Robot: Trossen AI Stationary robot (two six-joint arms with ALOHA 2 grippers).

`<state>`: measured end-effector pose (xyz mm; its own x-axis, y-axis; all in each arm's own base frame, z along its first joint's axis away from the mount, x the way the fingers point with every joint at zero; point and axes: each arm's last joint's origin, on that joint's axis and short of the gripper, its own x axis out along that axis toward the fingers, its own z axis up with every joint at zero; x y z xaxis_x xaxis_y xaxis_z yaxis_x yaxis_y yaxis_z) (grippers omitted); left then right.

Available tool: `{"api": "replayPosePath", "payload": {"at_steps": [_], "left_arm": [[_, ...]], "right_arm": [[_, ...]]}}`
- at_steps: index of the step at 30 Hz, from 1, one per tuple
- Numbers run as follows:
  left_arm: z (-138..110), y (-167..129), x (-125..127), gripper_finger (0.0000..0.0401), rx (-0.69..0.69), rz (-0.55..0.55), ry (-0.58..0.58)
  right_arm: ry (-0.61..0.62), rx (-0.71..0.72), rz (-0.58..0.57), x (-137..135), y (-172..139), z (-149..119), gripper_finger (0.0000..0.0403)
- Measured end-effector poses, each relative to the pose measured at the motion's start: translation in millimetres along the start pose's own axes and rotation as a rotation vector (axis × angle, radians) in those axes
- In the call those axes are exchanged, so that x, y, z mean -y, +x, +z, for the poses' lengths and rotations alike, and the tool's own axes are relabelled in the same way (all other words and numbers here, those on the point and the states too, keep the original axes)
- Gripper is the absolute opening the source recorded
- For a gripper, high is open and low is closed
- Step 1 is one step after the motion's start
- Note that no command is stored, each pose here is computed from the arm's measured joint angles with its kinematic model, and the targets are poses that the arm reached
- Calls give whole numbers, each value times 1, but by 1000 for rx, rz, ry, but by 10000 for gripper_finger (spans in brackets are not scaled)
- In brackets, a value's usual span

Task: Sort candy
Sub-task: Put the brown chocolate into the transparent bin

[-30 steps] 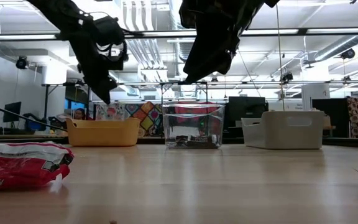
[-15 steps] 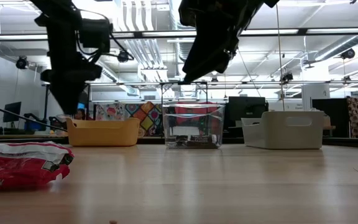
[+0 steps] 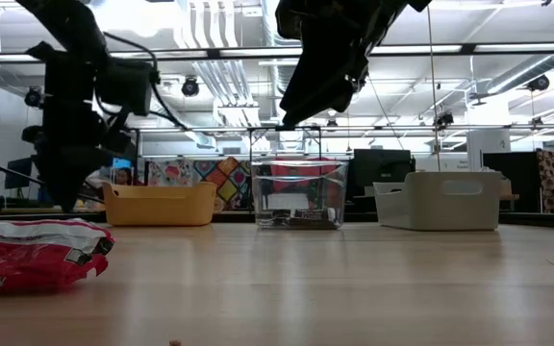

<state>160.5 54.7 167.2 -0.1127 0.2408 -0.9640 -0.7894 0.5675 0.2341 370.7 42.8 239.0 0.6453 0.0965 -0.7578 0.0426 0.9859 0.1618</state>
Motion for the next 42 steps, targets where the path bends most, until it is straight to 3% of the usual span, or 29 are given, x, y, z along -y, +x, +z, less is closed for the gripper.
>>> {"api": "replayPosePath", "payload": {"at_steps": [20,33,39,42], "left_arm": [[-7,26,3,159,72,-38,-6],[-8,29,3,26,80,-32,4],[-1,14,12,6,135,-132,91],[3,3,23,6,240,-280,188]], "right_arm": [[0,7,2,0,0,1,172],[4,8,2,0,0,1,172],[-16,8,6,-2,1,0,168],[-50,42,18,-4,4,-2,165]]}}
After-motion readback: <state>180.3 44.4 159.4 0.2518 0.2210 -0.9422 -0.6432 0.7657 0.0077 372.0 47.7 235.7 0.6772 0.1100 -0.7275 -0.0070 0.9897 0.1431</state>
